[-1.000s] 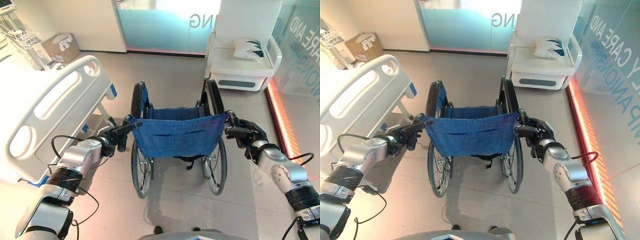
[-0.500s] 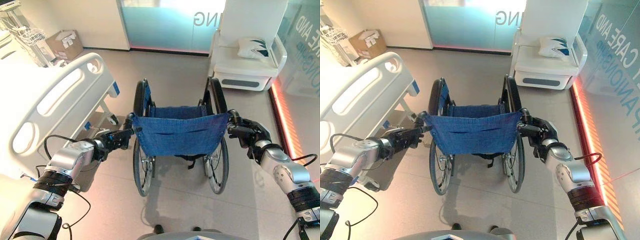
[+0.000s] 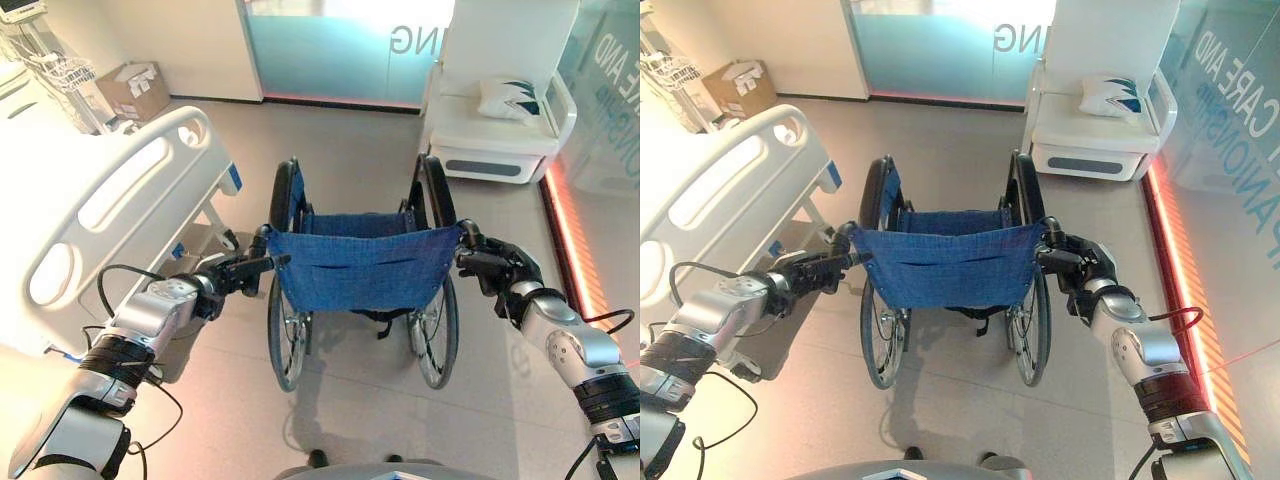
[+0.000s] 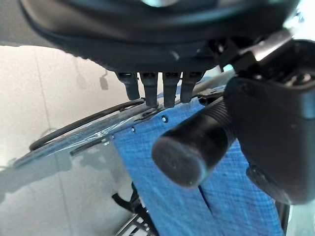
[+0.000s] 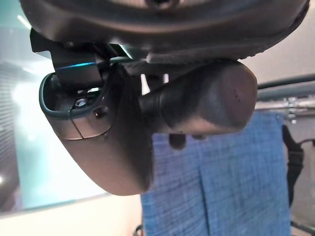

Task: Push the wheelchair next to the bed

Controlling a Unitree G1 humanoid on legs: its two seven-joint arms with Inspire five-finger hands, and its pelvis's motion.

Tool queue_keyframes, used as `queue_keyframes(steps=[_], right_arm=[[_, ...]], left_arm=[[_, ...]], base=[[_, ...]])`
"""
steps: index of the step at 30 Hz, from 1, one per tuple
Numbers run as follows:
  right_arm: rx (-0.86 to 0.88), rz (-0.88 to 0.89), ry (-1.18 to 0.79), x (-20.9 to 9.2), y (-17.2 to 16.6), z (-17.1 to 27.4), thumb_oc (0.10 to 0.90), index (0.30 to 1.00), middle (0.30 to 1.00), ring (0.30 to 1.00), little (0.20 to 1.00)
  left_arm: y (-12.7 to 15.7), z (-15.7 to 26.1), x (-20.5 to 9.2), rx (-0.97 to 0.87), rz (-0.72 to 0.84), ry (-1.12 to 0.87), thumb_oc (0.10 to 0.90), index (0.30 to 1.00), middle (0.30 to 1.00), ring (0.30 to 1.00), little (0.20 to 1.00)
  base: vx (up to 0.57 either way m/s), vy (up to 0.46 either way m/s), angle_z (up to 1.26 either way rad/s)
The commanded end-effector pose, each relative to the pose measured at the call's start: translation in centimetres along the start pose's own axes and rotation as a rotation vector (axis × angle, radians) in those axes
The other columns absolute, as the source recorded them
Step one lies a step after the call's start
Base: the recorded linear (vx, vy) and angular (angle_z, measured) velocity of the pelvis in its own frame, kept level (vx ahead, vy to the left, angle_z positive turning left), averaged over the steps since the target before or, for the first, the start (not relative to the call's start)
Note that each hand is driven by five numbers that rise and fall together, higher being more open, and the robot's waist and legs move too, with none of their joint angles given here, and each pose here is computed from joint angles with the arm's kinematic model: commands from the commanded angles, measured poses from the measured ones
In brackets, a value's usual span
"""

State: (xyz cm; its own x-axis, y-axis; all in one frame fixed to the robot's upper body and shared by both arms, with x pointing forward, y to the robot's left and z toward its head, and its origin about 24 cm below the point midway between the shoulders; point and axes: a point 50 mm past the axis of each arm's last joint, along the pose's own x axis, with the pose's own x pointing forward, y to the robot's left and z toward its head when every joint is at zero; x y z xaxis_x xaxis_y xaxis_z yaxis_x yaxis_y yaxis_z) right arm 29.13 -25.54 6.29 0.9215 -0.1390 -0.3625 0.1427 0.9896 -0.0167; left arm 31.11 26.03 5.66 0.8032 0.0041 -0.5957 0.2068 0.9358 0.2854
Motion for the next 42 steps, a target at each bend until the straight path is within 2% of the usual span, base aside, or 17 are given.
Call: queue_keyframes(steps=[1,6,10,11,12,13,14,15,28,32,35,36,37,41,42], right_arm=[[0.091,0.270,-0.008,-0.3,5.9,-1.3,0.400,0.300,0.300,0.300,0.300],[0.097,0.298,-0.001,-0.3,6.5,-1.3,0.400,0.300,0.300,0.300,0.300],[0.095,0.314,-0.003,-0.5,6.8,-1.5,0.400,0.300,0.300,0.300,0.300],[0.094,0.317,-0.004,-0.6,6.9,-1.5,0.400,0.300,0.300,0.300,0.300],[0.093,0.323,-0.005,-0.7,7.0,-1.5,0.400,0.300,0.300,0.300,0.300],[0.093,0.325,-0.005,-0.7,7.0,-1.5,0.400,0.300,0.300,0.300,0.300],[0.091,0.328,-0.005,-0.8,7.1,-1.5,0.400,0.300,0.300,0.300,0.300],[0.090,0.332,-0.004,-0.8,7.1,-1.5,0.400,0.300,0.300,0.300,0.300],[0.080,0.334,-0.003,-1.3,6.8,-1.9,0.400,0.300,0.300,0.300,0.300],[0.087,0.329,-0.003,-1.5,6.8,-2.1,0.400,0.300,0.300,0.300,0.300],[0.090,0.326,0.000,-1.6,6.9,-2.5,0.400,0.300,0.300,0.300,0.300],[0.092,0.324,0.002,-1.6,6.9,-2.7,0.400,0.300,0.300,0.300,0.300],[0.093,0.323,0.003,-1.6,7.0,-2.8,0.400,0.300,0.300,0.300,0.300],[0.103,0.315,-0.001,-1.5,7.0,-2.3,0.400,0.300,0.300,0.300,0.300],[0.105,0.314,-0.003,-1.5,7.0,-2.0,0.400,0.300,0.300,0.300,0.300]], left_arm=[[0.4,4.3,0.8,0.015,0.092,-0.125,0.800,0.900,0.900,0.900,0.900],[-0.7,4.0,1.7,0.031,0.088,-0.101,0.800,0.900,0.900,0.900,0.900],[-2.1,3.1,2.1,0.031,-0.002,-0.049,0.800,0.900,0.900,0.900,0.900],[-2.3,2.9,2.2,0.041,-0.023,-0.043,0.776,0.865,0.865,0.865,0.865],[-2.9,2.8,2.3,0.049,-0.062,-0.041,0.675,0.712,0.712,0.712,0.712],[-3.2,2.8,2.3,0.051,-0.096,-0.043,0.494,0.441,0.441,0.441,0.441],[-3.7,2.7,2.3,0.062,-0.128,-0.045,0.433,0.349,0.349,0.349,0.349],[-4.1,2.7,2.3,0.066,-0.158,-0.049,0.400,0.300,0.300,0.300,0.300],[-7.5,2.7,1.2,0.048,-0.475,-0.027,0.400,0.300,0.300,0.300,0.300],[-9.0,2.9,0.5,-0.087,-0.581,-0.061,0.400,0.300,0.300,0.300,0.300],[-9.7,3.1,0.2,-0.157,-0.591,-0.093,0.400,0.300,0.300,0.300,0.300],[-9.7,3.1,0.3,-0.162,-0.544,-0.100,0.400,0.300,0.300,0.300,0.300],[-9.4,3.0,0.4,-0.159,-0.489,-0.096,0.800,0.900,0.900,0.900,0.900],[-8.2,3.0,0.6,-0.190,-0.386,-0.121,0.800,0.900,0.900,0.900,0.900],[-7.9,3.2,0.6,-0.181,-0.389,-0.144,0.587,0.580,0.580,0.580,0.580]], base=[[0.04,0.007,0.00],[0.05,0.004,-0.06],[0.02,0.002,-0.03],[0.00,0.000,0.00],[0.00,0.000,0.00],[0.03,0.010,-0.04],[0.03,0.013,-0.03],[0.03,0.016,-0.04],[0.02,0.011,-0.03],[0.00,0.000,0.00],[0.00,0.009,0.01],[0.00,0.000,0.00],[0.00,0.000,0.00],[0.00,0.000,0.00],[0.00,0.000,0.00]])
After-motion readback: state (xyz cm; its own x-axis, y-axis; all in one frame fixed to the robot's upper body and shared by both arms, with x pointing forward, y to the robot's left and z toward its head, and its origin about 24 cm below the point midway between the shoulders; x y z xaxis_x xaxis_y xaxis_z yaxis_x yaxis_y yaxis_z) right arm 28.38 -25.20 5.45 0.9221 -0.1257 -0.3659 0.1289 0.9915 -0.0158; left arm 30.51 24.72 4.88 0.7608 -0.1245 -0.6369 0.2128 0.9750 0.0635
